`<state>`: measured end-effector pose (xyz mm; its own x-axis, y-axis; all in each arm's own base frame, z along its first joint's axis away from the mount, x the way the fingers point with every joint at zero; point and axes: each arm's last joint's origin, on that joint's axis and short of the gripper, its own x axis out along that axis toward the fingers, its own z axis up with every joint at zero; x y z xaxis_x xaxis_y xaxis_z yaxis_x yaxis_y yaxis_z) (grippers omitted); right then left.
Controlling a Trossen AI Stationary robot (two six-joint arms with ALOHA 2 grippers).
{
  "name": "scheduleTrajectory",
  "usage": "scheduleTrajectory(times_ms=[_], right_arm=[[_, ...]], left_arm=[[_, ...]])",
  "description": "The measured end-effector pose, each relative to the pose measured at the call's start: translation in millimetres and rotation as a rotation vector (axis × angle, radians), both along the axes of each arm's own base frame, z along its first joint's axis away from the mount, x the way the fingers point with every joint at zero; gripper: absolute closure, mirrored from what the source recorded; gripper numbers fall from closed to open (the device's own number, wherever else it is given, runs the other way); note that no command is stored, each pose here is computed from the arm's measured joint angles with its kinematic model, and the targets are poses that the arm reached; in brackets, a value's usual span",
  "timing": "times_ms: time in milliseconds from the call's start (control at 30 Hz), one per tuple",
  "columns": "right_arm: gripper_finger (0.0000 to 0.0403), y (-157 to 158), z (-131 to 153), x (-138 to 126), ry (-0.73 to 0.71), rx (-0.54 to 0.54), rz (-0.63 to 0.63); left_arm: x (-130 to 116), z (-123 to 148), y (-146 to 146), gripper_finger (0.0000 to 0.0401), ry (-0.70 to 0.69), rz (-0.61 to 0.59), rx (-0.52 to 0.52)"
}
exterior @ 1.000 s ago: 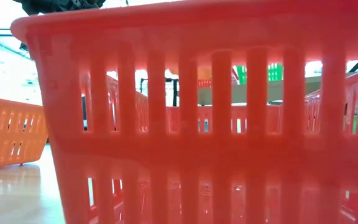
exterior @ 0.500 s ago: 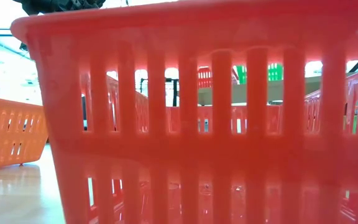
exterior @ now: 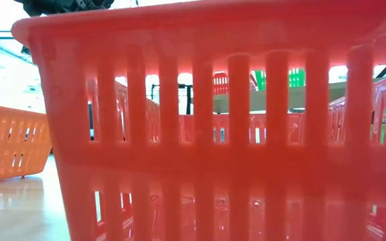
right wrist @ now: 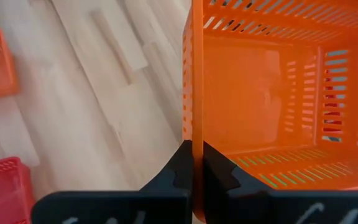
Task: Stack baskets on shelf by color
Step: Put the top orange bin on the shelf
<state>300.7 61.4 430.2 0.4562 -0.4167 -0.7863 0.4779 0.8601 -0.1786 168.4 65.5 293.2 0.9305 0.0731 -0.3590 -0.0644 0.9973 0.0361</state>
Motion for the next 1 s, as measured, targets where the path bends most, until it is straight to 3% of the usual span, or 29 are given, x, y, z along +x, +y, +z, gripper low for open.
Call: scheduleTrajectory(times_ms=[167, 633, 1000], right_arm=[[0.0390, -10.5, 10.7, -29.0, -0.035, 0.016, -0.020], [0.0389, -27.9, -10.5, -120.0, -0.059, 0.184, -0.158], [0.0388, -30.2, -27.7, -160.4, -0.061, 0.283, -0.169]], left_arm=[[-0.2, -0.6, -0.1, 0.0381, 0.007, -0.001, -0.002], [-0.2, -0.5, 0.0, 0.0382, 0.005, -0.001, 0.000], [-0.2, -0.5, -0.1, 0.0381, 0.005, -0.001, -0.001]])
